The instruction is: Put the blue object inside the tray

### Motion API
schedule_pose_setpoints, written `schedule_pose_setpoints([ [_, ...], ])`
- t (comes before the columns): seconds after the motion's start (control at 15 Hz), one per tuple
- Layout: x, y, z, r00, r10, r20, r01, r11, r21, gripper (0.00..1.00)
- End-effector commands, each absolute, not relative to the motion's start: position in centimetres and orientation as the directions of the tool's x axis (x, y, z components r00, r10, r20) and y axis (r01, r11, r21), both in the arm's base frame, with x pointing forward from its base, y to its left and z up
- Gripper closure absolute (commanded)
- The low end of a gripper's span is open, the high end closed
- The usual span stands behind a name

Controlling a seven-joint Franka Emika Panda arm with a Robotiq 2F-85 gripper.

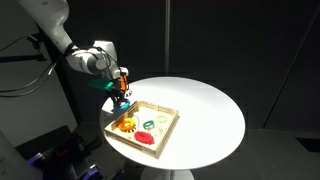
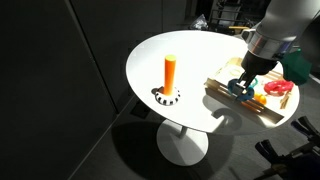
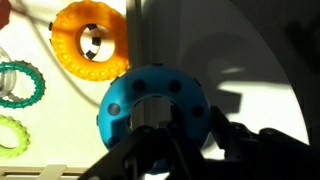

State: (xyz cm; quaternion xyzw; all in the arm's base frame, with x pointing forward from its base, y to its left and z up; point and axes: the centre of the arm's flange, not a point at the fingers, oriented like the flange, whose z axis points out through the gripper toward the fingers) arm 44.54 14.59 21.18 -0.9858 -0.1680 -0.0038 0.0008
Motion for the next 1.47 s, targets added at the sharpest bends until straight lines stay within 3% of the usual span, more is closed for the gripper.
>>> schedule_pose_setpoints([
  [0.0,44.6,12.4,22.9,0.961,0.276,0.0,0.275,-0.961,0.04,0.91],
  [0.73,47.3,3.9,21.7,0.993,0.108,-0.057,0.114,-0.985,0.128,0.9],
  [0.8,47.3,3.7,21.5,0.993,0.101,-0.064,0.108,-0.986,0.125,0.74],
  [0.87,47.3,3.5,21.4,0.993,0.095,-0.072,0.104,-0.987,0.126,0.42],
  [0.93,47.3,3.5,21.3,0.993,0.091,-0.08,0.1,-0.987,0.126,0.41],
  [1.27,47.1,4.9,21.9,0.985,0.137,-0.109,0.145,-0.987,0.07,0.04],
  [1.4,47.0,5.9,22.5,0.981,0.159,-0.111,0.162,-0.987,0.02,0.0],
])
